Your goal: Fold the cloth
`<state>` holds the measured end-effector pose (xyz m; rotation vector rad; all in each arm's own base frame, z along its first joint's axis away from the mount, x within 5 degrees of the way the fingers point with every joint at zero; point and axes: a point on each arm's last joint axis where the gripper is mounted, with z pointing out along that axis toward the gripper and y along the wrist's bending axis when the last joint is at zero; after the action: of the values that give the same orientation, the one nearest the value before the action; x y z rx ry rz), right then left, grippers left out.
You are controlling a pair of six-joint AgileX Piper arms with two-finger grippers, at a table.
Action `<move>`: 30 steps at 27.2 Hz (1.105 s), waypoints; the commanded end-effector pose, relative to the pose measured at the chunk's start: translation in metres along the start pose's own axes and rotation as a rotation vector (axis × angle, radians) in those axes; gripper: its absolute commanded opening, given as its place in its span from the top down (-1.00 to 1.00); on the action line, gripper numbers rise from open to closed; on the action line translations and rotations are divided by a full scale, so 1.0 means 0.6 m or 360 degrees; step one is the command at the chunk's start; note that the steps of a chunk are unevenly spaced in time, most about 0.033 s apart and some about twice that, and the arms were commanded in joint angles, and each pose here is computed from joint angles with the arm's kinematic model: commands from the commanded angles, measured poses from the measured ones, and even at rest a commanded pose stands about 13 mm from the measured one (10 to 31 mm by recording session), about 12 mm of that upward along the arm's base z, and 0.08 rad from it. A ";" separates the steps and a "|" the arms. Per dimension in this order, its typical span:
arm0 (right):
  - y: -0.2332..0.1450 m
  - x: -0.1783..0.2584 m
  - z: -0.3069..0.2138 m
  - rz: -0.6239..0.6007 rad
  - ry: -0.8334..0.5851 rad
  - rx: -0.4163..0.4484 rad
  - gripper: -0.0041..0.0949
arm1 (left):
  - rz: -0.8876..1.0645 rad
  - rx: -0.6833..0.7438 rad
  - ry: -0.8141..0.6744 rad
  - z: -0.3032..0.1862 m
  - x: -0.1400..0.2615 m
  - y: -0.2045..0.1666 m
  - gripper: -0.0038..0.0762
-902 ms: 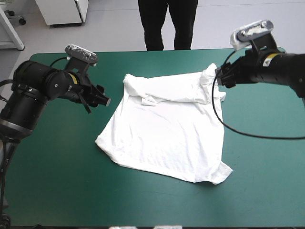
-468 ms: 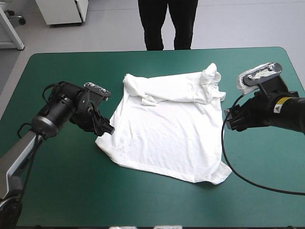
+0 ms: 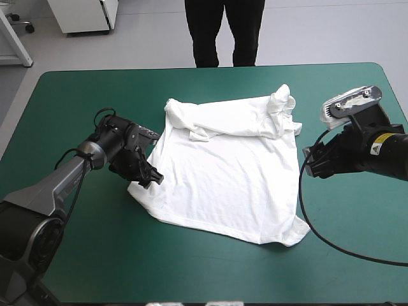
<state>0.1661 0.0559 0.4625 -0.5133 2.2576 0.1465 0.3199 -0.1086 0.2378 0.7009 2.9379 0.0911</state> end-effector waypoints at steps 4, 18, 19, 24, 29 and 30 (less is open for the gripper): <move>0.003 -0.008 -0.019 -0.0080 -0.0118 0.0001 -0.57 | -0.0012 0.0050 -0.0030 0.002 -0.010 -0.003 -0.33; 0.040 0.098 0.074 -0.0355 0.0409 -0.0050 -0.58 | 0.0017 0.0221 0.0109 0.062 -0.018 -0.021 0.85; 0.041 0.113 0.087 -0.0362 0.0472 -0.0057 -0.58 | 0.0017 0.0222 0.0117 0.064 -0.019 -0.022 0.93; 0.049 0.175 0.150 -0.0369 0.0703 -0.0113 -0.58 | 0.0022 0.0224 0.0133 0.070 -0.019 -0.022 0.93; 0.061 0.200 0.218 -0.0341 0.0775 -0.0175 -0.58 | 0.0024 0.0223 0.0141 0.070 -0.018 -0.022 0.93; 0.062 0.203 0.244 -0.0348 0.0810 -0.0174 -0.57 | 0.0024 0.0223 0.0143 0.070 -0.018 -0.022 0.93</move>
<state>0.1659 0.0829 0.2759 -0.9438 2.7142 0.0161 0.3272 -0.1231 0.2030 0.7594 3.0542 -0.0837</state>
